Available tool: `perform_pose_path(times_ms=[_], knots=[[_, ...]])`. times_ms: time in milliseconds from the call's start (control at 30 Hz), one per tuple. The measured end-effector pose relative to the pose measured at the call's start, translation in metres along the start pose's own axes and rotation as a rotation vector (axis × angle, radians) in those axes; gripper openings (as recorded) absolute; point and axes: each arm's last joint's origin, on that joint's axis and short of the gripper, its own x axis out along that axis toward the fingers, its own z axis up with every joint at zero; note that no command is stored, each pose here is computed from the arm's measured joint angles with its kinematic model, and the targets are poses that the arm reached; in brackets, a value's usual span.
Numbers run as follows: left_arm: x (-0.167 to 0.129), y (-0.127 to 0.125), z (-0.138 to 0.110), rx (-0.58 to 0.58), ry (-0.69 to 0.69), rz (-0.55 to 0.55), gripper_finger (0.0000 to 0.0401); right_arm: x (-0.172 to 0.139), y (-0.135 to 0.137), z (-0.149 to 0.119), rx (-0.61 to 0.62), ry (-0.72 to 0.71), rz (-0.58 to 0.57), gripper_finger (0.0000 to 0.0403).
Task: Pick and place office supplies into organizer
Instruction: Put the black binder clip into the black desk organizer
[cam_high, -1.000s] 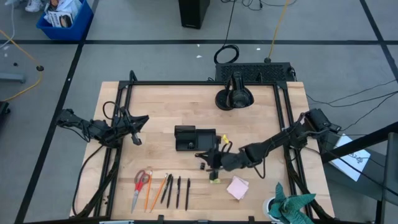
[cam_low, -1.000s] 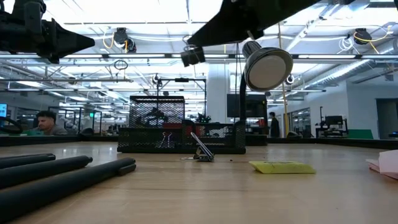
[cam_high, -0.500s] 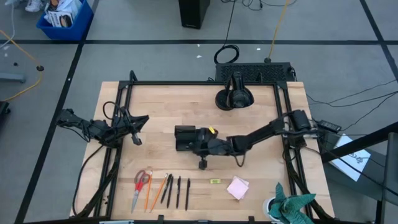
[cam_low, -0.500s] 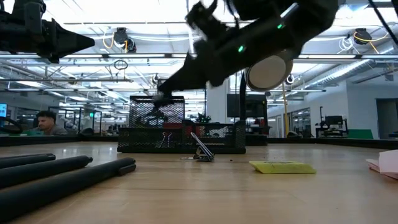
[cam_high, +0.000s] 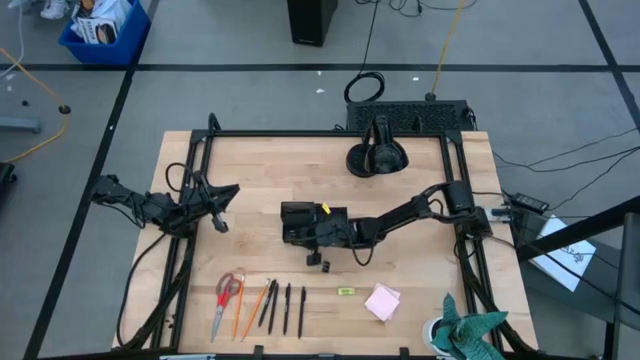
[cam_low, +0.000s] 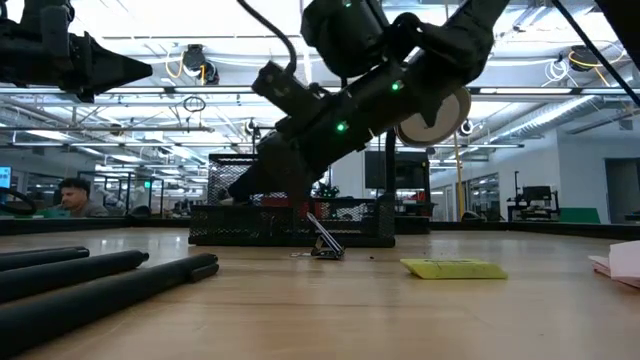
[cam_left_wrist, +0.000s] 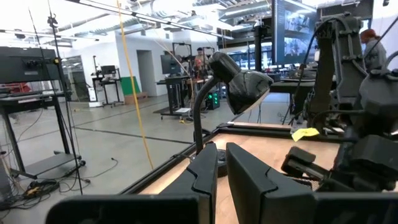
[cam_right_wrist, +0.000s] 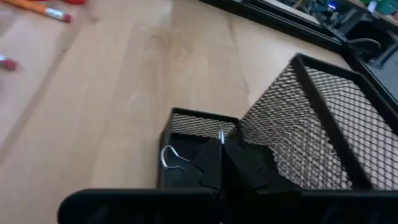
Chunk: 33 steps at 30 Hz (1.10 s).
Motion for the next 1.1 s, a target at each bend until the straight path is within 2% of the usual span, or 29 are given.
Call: perform_pose_path(times_ms=[133,433,767,933,1100], knots=[[0.0,0.0,0.0,0.0,0.001,0.004,0.0042,0.001,0.0,-0.001,-0.001,0.02,-0.064,0.0],[0.0,0.0,0.0,0.002,0.001,0.004,0.0042,0.001,-0.002,-0.004,0.035,0.049,-0.056,0.0001],[0.0,0.0,0.0,0.002,0.001,0.005,0.0042,0.001,-0.001,-0.005,0.069,0.055,-0.055,0.0051],[0.0,0.0,0.0,0.002,0.001,0.005,0.0042,-0.007,-0.001,0.003,0.012,0.056,-0.049,0.0073],[0.0,0.0,0.0,0.003,0.001,0.005,0.0042,-0.036,0.001,0.032,-0.087,0.015,-0.018,0.0088]])
